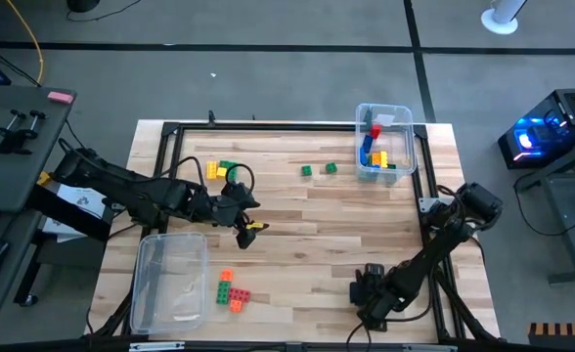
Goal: Sort blocks by size
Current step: Put the bottom right small orange game piece into the left transparent bin
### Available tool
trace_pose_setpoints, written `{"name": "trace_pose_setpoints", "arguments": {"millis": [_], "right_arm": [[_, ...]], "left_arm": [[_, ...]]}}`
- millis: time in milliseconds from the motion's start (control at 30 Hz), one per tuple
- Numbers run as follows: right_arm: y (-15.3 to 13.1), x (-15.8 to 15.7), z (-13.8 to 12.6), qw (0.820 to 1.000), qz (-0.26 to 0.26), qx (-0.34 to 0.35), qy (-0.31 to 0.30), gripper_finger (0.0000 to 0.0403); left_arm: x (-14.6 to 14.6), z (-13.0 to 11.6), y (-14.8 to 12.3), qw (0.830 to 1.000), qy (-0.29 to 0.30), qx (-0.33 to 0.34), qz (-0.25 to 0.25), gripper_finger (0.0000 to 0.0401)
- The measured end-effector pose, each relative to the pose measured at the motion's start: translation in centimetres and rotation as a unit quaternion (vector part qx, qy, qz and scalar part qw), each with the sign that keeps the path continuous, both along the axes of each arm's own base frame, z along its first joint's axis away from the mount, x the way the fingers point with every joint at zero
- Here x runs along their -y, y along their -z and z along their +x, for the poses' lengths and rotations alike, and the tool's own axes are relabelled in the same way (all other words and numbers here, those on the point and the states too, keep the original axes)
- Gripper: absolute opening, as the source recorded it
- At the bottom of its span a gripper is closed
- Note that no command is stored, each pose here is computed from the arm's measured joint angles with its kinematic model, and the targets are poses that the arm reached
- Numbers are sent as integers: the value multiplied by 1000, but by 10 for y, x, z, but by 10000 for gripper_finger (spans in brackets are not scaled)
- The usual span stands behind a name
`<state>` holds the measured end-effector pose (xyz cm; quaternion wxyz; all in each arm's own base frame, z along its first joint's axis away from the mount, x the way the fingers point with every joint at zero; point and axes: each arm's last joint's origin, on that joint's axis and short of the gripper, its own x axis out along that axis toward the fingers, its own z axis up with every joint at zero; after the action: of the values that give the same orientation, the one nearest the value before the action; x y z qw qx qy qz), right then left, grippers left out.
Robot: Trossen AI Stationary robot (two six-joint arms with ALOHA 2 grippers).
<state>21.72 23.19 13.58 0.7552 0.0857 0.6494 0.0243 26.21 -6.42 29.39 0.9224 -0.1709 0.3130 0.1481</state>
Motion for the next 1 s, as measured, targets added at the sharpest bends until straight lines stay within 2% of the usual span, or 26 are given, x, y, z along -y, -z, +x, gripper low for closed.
{"name": "trace_pose_setpoints", "arguments": {"millis": [200, 300, 400, 500, 533, 667, 767, 900, 1000], "right_arm": [[1, 2, -2, 1000, -18, -19, 3, 318], [-2, 2, -2, 999, -29, -31, -9, 296], [-8, 1, -1, 998, -42, -48, -11, 231], [-21, 0, 0, 996, -61, -64, -18, 137], [-27, 1, 2, 995, -68, -64, -28, 121], [-60, 14, 16, 991, -114, -49, -55, 128], [-92, 34, 33, 988, -154, -7, -32, 128], [-131, 63, 61, 979, -186, 86, 16, 128], [-150, 81, 88, 970, -184, 160, 21, 128]], "left_arm": [[0, 0, 0, 1000, 0, 0, 4, 321], [0, 0, 0, 1000, 6, -1, 11, 321], [-4, 0, -12, 1000, 9, 12, 7, 321], [-12, -4, -47, 997, 22, 67, 28, 321], [-15, -7, -59, 995, 24, 83, 42, 321], [-29, -23, -103, 985, 16, 142, 102, 321], [-38, -41, -131, 975, -5, 186, 124, 321], [-45, -62, -147, 968, -20, 220, 120, 321], [-46, -77, -155, 963, -22, 249, 101, 321]]}}
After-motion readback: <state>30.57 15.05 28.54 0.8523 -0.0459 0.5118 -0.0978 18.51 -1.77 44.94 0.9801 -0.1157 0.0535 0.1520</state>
